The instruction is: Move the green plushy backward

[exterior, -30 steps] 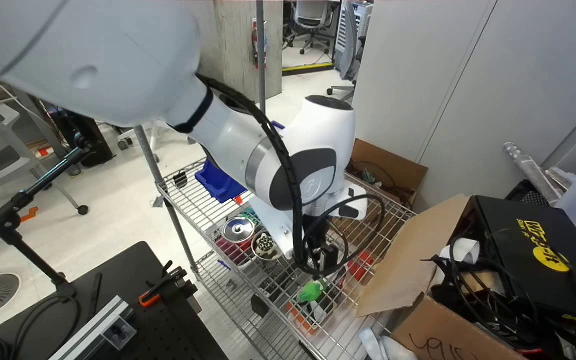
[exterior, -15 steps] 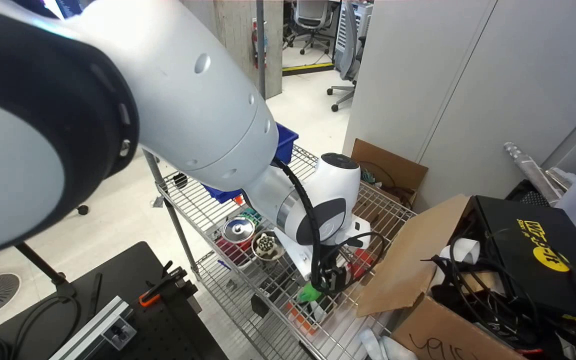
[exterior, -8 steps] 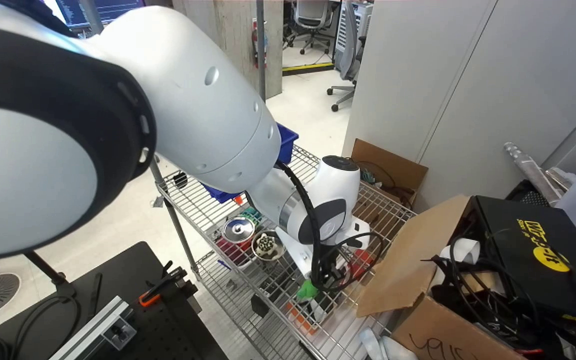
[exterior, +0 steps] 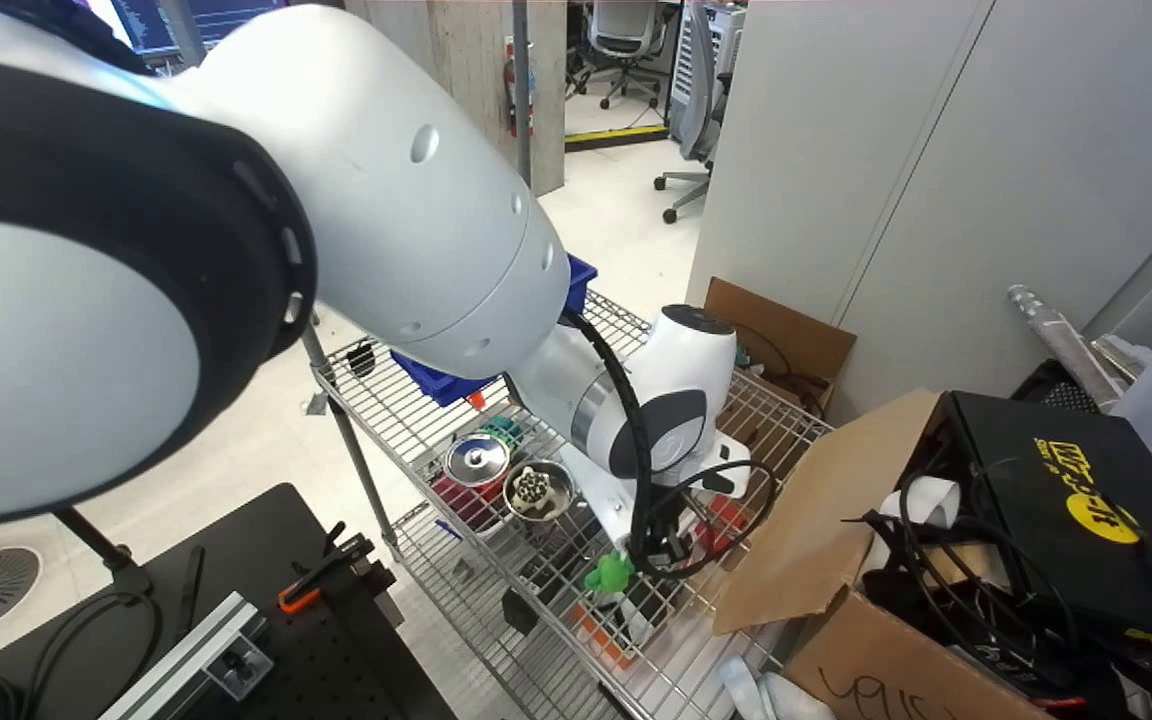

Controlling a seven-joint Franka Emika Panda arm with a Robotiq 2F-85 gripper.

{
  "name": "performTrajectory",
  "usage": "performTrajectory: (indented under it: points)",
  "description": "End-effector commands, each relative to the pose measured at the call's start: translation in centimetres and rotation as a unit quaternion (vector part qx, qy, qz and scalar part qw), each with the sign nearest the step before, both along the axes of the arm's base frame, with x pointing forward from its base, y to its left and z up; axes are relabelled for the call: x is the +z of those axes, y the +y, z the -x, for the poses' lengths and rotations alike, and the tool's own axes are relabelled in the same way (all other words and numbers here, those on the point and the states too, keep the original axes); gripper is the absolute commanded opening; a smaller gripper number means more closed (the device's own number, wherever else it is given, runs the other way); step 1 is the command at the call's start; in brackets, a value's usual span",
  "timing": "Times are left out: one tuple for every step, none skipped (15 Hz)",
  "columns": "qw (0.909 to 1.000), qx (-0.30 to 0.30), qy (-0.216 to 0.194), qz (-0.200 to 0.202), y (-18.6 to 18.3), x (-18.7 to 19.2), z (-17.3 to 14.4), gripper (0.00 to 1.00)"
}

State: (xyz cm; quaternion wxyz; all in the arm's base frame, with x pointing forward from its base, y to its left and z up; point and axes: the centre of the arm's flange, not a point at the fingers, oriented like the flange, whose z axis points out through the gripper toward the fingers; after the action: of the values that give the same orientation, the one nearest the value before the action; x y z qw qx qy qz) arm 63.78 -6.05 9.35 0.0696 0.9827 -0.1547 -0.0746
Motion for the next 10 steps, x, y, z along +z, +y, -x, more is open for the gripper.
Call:
performTrajectory:
  points:
    - [0.9998,-0.015,0.004,-0.013,0.0,2.1,-1.0,0.02]
    - [0.9998,-0.012,-0.009,-0.016,0.3,3.1,-1.4,0.02]
    - [0.9994,-0.017,-0.022,-0.018,0.7,4.0,-2.4,0.02]
    - [0.9988,-0.024,-0.038,-0.02,1.2,5.0,-3.7,0.02]
    - [0.9978,-0.032,-0.052,-0.025,2.1,6.0,-5.6,0.02]
    - [0.9968,-0.037,-0.065,-0.029,2.7,6.8,-6.9,0.02]
    - [0.9951,-0.048,-0.081,-0.031,3.7,7.3,-9.2,0.02]
    - [0.9925,-0.055,-0.102,-0.037,4.5,8.0,-10.9,0.02]
    - [0.9921,-0.073,-0.096,-0.035,5.6,8.0,-13.5,0.02]
    - [0.9893,-0.085,-0.107,-0.05,6.5,8.1,-14.9,0.02]
